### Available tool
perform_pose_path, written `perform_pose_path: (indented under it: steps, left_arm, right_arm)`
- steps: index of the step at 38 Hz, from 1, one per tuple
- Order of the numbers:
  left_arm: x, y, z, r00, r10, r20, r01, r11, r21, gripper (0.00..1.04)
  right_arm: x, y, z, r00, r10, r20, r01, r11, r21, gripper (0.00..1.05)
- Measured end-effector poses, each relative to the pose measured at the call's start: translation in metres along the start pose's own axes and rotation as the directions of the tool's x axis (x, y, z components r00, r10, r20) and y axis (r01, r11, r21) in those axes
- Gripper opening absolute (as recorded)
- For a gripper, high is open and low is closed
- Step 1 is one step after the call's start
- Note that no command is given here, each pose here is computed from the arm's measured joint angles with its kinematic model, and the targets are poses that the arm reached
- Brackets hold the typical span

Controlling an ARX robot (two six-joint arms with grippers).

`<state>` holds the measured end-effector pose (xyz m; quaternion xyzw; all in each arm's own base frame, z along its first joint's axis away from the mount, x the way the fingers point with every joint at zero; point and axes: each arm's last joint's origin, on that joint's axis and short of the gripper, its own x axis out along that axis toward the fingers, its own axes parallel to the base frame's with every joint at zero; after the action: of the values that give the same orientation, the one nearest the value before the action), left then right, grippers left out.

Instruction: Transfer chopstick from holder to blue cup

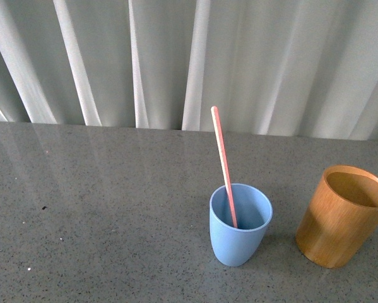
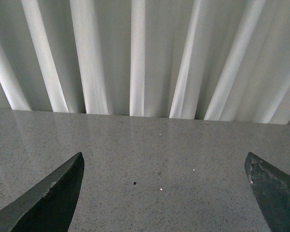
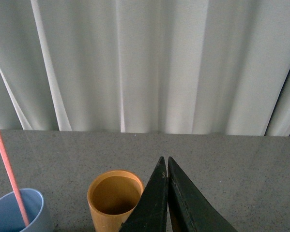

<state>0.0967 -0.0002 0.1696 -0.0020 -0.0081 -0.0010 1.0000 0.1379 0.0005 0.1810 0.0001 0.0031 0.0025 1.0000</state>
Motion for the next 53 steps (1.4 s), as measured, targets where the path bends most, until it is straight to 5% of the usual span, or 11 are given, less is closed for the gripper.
perform_pose_path:
  steps: [53]
  left_arm:
    - [0.000,0.000,0.000,1.000,0.000,0.001,0.000,1.000,0.000,0.98]
  right_arm:
    - [-0.041,0.000,-0.010,1.000,-0.002,0.027,0.002,1.000,0.000,0.01]
